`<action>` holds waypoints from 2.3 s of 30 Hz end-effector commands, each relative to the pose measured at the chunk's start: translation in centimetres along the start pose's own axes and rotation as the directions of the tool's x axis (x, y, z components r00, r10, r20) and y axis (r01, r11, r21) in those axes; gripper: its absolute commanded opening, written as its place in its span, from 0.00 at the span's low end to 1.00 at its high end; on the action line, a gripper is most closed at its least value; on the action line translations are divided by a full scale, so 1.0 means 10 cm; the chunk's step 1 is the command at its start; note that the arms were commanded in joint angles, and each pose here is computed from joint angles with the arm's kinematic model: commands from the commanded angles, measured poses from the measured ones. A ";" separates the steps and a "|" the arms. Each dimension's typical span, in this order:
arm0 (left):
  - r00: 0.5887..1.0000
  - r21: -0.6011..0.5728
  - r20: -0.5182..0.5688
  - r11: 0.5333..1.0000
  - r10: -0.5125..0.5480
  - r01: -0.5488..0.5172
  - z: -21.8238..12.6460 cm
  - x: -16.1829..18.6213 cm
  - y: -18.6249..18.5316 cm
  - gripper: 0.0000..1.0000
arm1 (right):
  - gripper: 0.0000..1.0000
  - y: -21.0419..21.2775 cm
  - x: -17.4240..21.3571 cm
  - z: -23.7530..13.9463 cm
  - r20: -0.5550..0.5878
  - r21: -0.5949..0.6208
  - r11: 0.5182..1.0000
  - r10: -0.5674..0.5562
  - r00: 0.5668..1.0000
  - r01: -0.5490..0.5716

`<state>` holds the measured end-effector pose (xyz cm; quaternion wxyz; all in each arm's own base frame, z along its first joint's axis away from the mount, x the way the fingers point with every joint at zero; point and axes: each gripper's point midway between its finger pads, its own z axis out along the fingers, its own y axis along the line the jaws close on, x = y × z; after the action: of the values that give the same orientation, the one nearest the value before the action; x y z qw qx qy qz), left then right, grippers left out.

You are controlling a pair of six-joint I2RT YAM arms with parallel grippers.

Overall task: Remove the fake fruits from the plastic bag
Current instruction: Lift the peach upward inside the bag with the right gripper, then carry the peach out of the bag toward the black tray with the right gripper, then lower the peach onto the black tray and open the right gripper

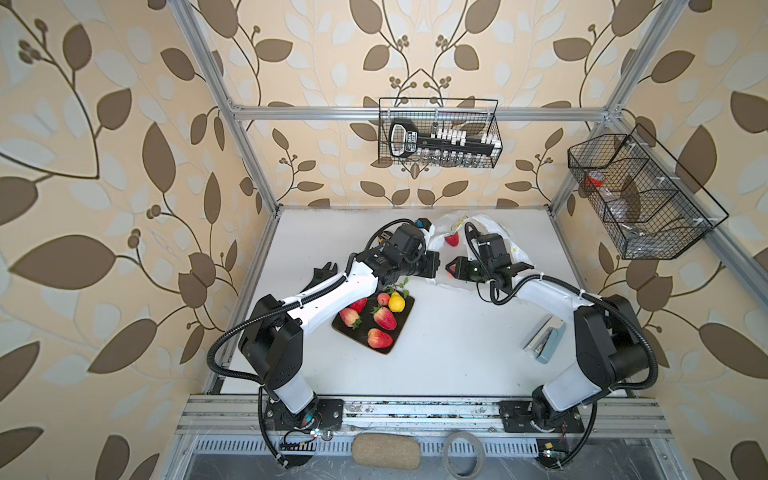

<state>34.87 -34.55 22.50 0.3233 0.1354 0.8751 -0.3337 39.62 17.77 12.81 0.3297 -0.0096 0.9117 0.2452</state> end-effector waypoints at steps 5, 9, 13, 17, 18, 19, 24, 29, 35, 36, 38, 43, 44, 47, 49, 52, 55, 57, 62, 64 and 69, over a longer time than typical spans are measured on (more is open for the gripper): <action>0.999 -0.019 0.039 0.999 -0.030 0.031 -0.07 -0.22 0.06 0.00 | 0.31 0.20 0.02 -0.39 0.028 -0.057 0.985 -0.160 0.987 0.161; 0.997 -0.016 0.039 0.998 -0.063 0.063 -0.09 -0.23 0.10 0.00 | 0.32 0.25 0.00 -0.56 0.053 -0.058 0.978 -0.199 0.979 0.202; 0.997 -0.009 0.027 0.997 -0.070 0.070 -0.09 -0.19 0.10 0.00 | 0.32 0.38 0.01 -0.73 0.066 -0.104 0.961 -0.251 0.966 0.257; 0.997 -0.011 0.024 0.997 -0.075 0.075 -0.10 -0.16 0.11 0.00 | 0.32 0.53 -0.01 -0.96 0.082 -0.151 0.945 -0.280 0.956 0.290; 0.997 -0.008 0.022 0.997 -0.076 0.076 -0.11 -0.15 0.11 0.03 | 0.32 0.56 -0.02 -1.02 0.092 -0.158 0.943 -0.283 0.955 0.294; 0.997 0.000 0.022 0.997 -0.075 0.075 -0.11 -0.15 0.09 0.10 | 0.32 0.60 -0.04 -1.10 0.106 -0.165 0.940 -0.284 0.953 0.298; 0.997 0.036 0.025 0.997 -0.068 0.068 -0.23 -0.10 0.03 0.42 | 0.33 0.72 -0.14 -1.39 0.159 -0.172 0.936 -0.283 0.946 0.309; 0.998 0.075 0.030 0.996 -0.047 0.045 -0.46 0.00 -0.04 0.71 | 0.34 0.93 -0.26 -1.61 0.204 -0.203 0.920 -0.294 0.934 0.334; 0.995 0.029 0.093 0.999 -0.033 0.031 -0.96 0.01 -0.02 0.97 | 0.33 1.41 -0.39 -1.83 0.253 -0.259 0.874 -0.349 0.902 0.411; 0.993 0.001 0.109 0.999 -0.039 0.039 -1.05 0.00 0.02 0.99 | 0.34 1.49 -0.38 -1.83 0.255 -0.270 0.865 -0.359 0.898 0.423; 0.984 -0.104 0.154 0.989 -0.089 0.106 -1.25 -0.03 0.26 0.99 | 0.34 1.70 -0.36 -1.82 0.261 -0.297 0.842 -0.383 0.886 0.451; 0.906 -0.364 0.312 0.845 -0.287 0.393 -1.81 0.00 1.18 0.99 | 0.34 2.18 -0.20 -1.60 0.263 -0.345 0.786 -0.444 0.857 0.513; 0.881 -0.392 0.352 0.805 -0.316 0.446 -1.93 0.03 1.33 0.99 | 0.34 2.32 -0.10 -1.51 0.257 -0.362 0.768 -0.462 0.849 0.528; 0.823 -0.438 0.452 0.717 -0.345 0.541 -2.22 0.11 1.60 0.99 | 0.34 2.63 0.11 -1.24 0.235 -0.377 0.739 -0.507 0.829 0.558; 0.796 -0.457 0.501 0.678 -0.339 0.576 -2.39 0.17 1.67 0.99 | 0.34 2.73 0.24 -0.99 0.212 -0.354 0.755 -0.509 0.834 0.551; 0.757 -0.484 0.562 0.610 -0.333 0.627 -2.60 0.33 1.77 0.99 | 0.35 2.73 0.35 -0.57 0.196 -0.251 0.802 -0.505 0.840 0.541; 0.726 -0.496 0.601 0.558 -0.333 0.666 -2.74 0.50 1.85 0.99 | 0.36 2.65 0.35 -0.17 0.179 -0.167 0.868 -0.440 0.880 0.468; 0.725 -0.499 0.606 0.553 -0.327 0.667 -2.79 0.56 1.86 0.99 | 0.35 2.62 0.33 0.05 0.164 -0.115 0.890 -0.422 0.892 0.442; 0.715 -0.491 0.625 0.554 -0.314 0.672 -2.89 0.66 1.86 0.99 | 0.36 2.48 0.44 0.55 0.088 -0.011 0.902 -0.429 0.899 0.431; 0.711 -0.481 0.633 0.563 -0.306 0.672 -2.91 0.67 1.85 0.99 | 0.35 2.45 0.51 0.70 0.060 -0.003 0.899 -0.437 0.897 0.438; 0.720 -0.487 0.635 0.578 -0.281 0.655 -2.97 0.69 1.84 0.99 | 0.35 2.30 0.66 1.05 -0.005 0.047 0.882 -0.470 0.883 0.470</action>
<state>24.20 -1.89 25.58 0.4433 -0.3217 0.8297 -0.1071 35.58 44.03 13.06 0.3820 -0.2293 0.8804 0.1624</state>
